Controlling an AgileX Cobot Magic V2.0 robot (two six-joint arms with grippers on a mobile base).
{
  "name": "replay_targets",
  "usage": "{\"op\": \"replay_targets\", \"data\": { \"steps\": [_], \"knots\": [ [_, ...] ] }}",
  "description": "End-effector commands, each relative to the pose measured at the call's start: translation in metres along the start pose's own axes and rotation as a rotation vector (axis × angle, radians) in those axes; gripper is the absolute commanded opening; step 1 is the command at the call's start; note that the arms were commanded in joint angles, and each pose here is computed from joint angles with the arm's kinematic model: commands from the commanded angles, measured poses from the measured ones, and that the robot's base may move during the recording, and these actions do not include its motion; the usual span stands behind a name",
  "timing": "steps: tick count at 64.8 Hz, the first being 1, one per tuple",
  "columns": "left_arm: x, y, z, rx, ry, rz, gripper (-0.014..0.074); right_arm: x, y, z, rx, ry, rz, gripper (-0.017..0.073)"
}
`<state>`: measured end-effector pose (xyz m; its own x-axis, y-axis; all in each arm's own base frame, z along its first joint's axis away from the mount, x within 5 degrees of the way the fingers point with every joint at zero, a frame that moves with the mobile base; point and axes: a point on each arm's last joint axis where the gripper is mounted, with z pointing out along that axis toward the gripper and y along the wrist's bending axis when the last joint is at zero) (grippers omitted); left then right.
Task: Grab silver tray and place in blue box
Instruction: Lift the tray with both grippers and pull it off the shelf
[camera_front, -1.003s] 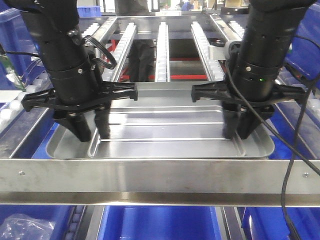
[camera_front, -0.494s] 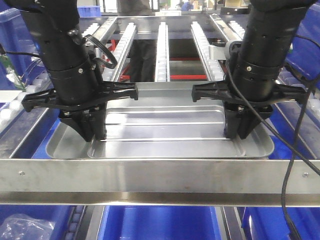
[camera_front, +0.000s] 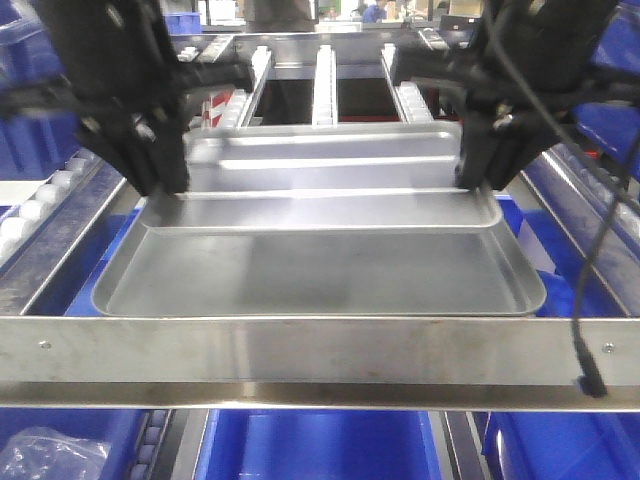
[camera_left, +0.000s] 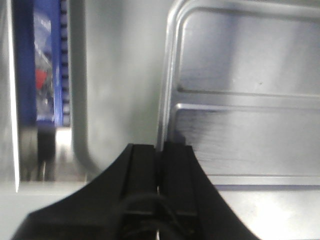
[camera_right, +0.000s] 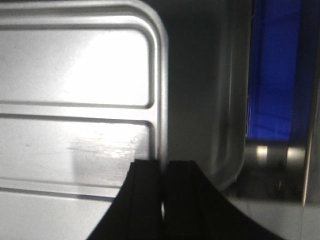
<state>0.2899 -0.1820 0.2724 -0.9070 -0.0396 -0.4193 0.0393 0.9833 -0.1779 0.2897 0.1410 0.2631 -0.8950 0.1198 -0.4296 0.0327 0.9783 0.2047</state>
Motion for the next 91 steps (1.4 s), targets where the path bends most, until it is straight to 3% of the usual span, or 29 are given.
{"op": "replay_targets", "data": {
  "steps": [1,21,30,43,71,91],
  "knots": [
    [0.009,0.000,-0.032,0.049,-0.073,-0.032,-0.0104,0.011,0.001,-0.022,-0.034,-0.067,0.004,0.0063],
    [0.086,0.010,-0.050,0.037,-0.023,-0.057,-0.0104,0.076,-0.006,-0.046,-0.075,-0.035,0.032,0.0063],
    [0.107,0.014,-0.057,0.032,-0.004,-0.043,-0.0104,0.096,-0.014,-0.053,-0.056,-0.030,0.058,0.0063],
    [0.108,0.015,-0.060,0.027,-0.017,-0.028,-0.0104,0.105,-0.014,-0.053,-0.032,-0.028,0.005,0.0063],
    [0.109,0.015,-0.060,0.030,-0.010,0.073,-0.0104,0.104,-0.013,-0.053,-0.038,-0.036,0.001,0.0063],
    [0.109,0.015,-0.060,0.031,-0.008,0.070,-0.0104,0.105,-0.014,-0.052,-0.028,-0.029,0.002,0.0063]
  ]
}}
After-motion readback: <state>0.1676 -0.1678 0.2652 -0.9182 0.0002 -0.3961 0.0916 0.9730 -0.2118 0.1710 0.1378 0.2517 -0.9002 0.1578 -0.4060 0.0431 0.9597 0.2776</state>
